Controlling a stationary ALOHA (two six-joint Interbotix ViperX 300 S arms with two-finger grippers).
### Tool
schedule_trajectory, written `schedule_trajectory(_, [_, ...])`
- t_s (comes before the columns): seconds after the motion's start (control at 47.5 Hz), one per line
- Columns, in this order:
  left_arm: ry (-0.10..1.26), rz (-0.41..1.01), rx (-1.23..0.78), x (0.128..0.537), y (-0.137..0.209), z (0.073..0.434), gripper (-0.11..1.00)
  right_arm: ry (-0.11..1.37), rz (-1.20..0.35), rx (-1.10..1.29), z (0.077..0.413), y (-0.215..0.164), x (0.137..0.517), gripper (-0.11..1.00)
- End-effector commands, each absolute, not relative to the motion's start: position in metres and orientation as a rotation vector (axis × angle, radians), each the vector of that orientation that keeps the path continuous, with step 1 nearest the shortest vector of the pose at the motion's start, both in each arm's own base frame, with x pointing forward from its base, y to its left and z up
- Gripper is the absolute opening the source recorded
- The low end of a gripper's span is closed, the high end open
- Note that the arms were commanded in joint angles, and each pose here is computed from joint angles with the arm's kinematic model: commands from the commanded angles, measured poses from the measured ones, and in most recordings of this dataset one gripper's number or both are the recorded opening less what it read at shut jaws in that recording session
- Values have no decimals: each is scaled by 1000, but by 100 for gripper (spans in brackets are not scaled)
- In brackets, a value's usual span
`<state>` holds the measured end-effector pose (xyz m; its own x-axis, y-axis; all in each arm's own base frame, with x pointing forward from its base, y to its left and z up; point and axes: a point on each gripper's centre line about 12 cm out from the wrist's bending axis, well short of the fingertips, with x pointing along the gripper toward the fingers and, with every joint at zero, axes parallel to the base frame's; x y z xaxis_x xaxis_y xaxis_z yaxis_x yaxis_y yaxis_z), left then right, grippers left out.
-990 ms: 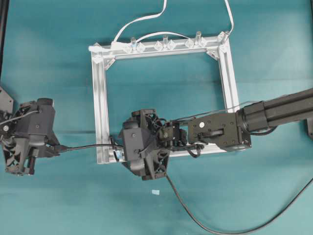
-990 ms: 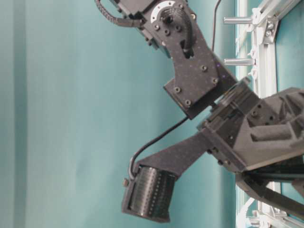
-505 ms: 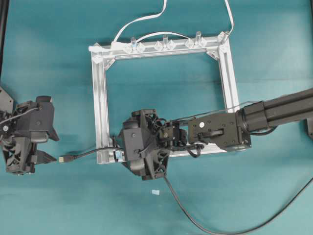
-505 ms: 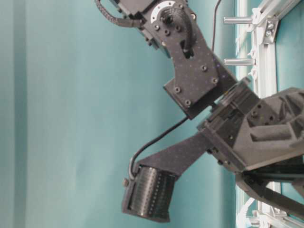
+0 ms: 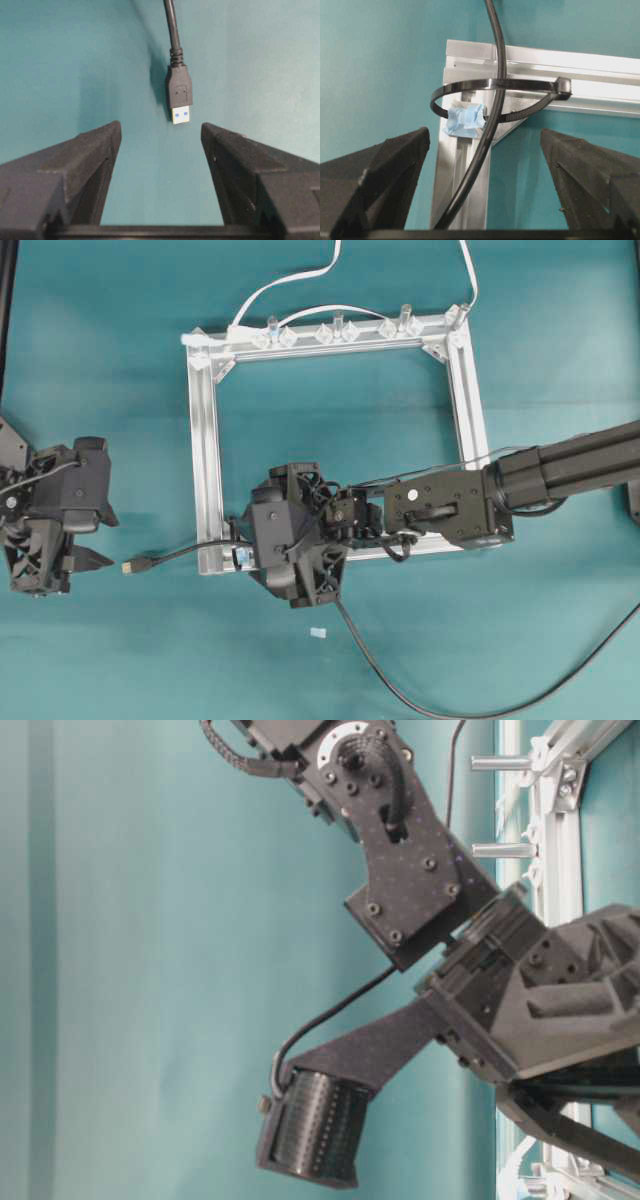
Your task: Insert the wire through the string loop located on the left side.
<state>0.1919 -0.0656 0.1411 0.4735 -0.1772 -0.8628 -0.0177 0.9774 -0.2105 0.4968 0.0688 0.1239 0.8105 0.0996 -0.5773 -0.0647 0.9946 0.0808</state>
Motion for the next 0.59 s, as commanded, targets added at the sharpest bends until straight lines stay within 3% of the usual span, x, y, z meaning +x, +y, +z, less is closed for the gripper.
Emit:
schedule_trajectory(0.0, [1063,-110,-191,194,-67,144,67,583,89,60,139,68,500,94])
schedule_trajectory(0.569, [957,-140,-178,207,-68,159,67,535,45,77,171,43,485,94])
